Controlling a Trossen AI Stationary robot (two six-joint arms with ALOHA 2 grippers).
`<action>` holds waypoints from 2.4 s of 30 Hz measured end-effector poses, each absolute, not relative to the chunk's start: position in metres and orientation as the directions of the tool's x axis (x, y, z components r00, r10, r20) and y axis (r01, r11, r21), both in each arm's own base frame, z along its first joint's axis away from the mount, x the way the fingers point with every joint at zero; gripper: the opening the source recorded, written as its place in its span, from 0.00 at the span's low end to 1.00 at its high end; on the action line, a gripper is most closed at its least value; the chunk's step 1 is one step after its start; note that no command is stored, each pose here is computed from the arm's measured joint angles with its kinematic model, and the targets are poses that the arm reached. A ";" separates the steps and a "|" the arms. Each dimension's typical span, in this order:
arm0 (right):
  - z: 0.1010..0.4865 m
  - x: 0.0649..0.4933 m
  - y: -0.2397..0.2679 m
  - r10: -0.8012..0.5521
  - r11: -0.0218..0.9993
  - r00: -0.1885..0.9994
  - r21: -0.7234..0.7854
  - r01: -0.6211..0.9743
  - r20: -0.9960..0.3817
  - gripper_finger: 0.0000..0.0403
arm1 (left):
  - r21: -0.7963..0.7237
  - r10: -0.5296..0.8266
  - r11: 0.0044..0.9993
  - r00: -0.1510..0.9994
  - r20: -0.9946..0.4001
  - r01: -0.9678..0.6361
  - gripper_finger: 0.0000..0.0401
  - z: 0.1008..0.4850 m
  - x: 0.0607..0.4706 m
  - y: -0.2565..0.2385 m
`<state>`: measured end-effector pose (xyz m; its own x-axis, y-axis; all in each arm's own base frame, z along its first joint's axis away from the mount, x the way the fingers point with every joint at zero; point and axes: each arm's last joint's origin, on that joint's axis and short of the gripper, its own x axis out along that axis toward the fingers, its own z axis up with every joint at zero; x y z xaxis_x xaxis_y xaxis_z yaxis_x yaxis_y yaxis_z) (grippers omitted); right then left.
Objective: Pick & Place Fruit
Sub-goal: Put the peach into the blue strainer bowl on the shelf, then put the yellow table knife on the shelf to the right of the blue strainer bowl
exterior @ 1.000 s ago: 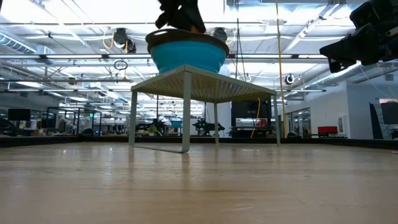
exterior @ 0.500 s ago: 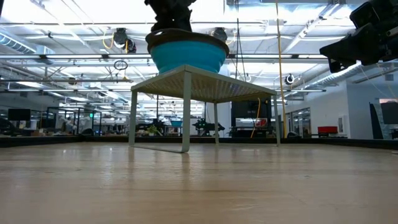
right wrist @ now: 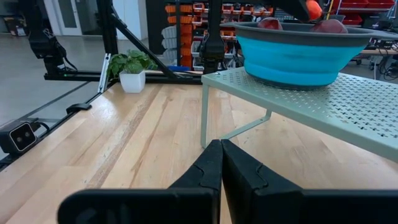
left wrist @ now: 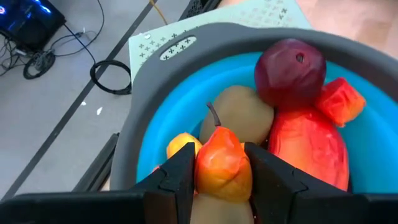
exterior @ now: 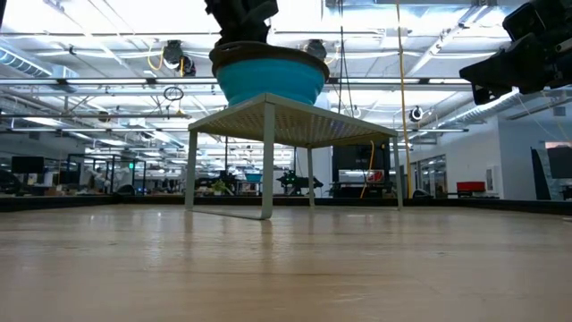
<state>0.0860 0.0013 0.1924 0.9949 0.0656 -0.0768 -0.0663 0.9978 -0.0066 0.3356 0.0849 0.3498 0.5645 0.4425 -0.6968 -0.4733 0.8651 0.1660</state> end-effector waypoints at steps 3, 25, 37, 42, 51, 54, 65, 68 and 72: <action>0.192 0.086 0.001 0.066 0.998 0.995 -0.007 -0.067 -0.077 0.00 | 0.171 0.441 0.866 0.558 -0.703 -0.470 0.33 0.349 0.335 0.085; 0.192 0.086 0.001 0.066 0.998 0.995 -0.007 -0.066 -0.077 0.00 | 0.136 0.406 0.877 0.560 -0.722 -0.460 0.33 0.348 0.333 0.090; 0.192 0.086 0.001 0.066 0.998 0.995 -0.007 -0.066 -0.077 0.00 | 0.102 0.383 0.878 0.559 -0.736 -0.467 0.33 0.344 0.335 0.094; 0.192 0.086 0.001 0.065 0.998 0.995 -0.006 -0.066 -0.076 0.00 | 0.104 0.374 0.881 0.547 -0.749 -0.461 0.33 0.338 0.338 0.094; 0.193 0.086 0.001 0.065 0.998 0.995 -0.006 -0.066 -0.075 0.00 | 0.117 0.374 0.888 0.552 -0.745 -0.444 0.33 0.339 0.339 0.094; 0.193 0.086 0.001 0.065 0.998 0.995 -0.006 -0.066 -0.075 0.00 | 0.118 0.372 0.890 0.552 -0.746 -0.441 0.33 0.339 0.338 0.094; 0.193 0.086 0.001 0.065 0.998 0.995 -0.006 -0.066 -0.075 0.00 | 0.123 0.372 0.892 0.551 -0.747 -0.436 0.37 0.339 0.338 0.094; 0.193 0.086 0.001 0.065 0.998 0.995 -0.006 -0.066 -0.075 0.00 | 0.124 0.372 0.892 0.548 -0.749 -0.436 0.42 0.339 0.338 0.094; 0.193 0.086 0.001 0.066 0.998 0.995 -0.006 -0.066 -0.075 0.00 | 0.124 0.373 0.891 0.549 -0.749 -0.436 0.48 0.339 0.338 0.094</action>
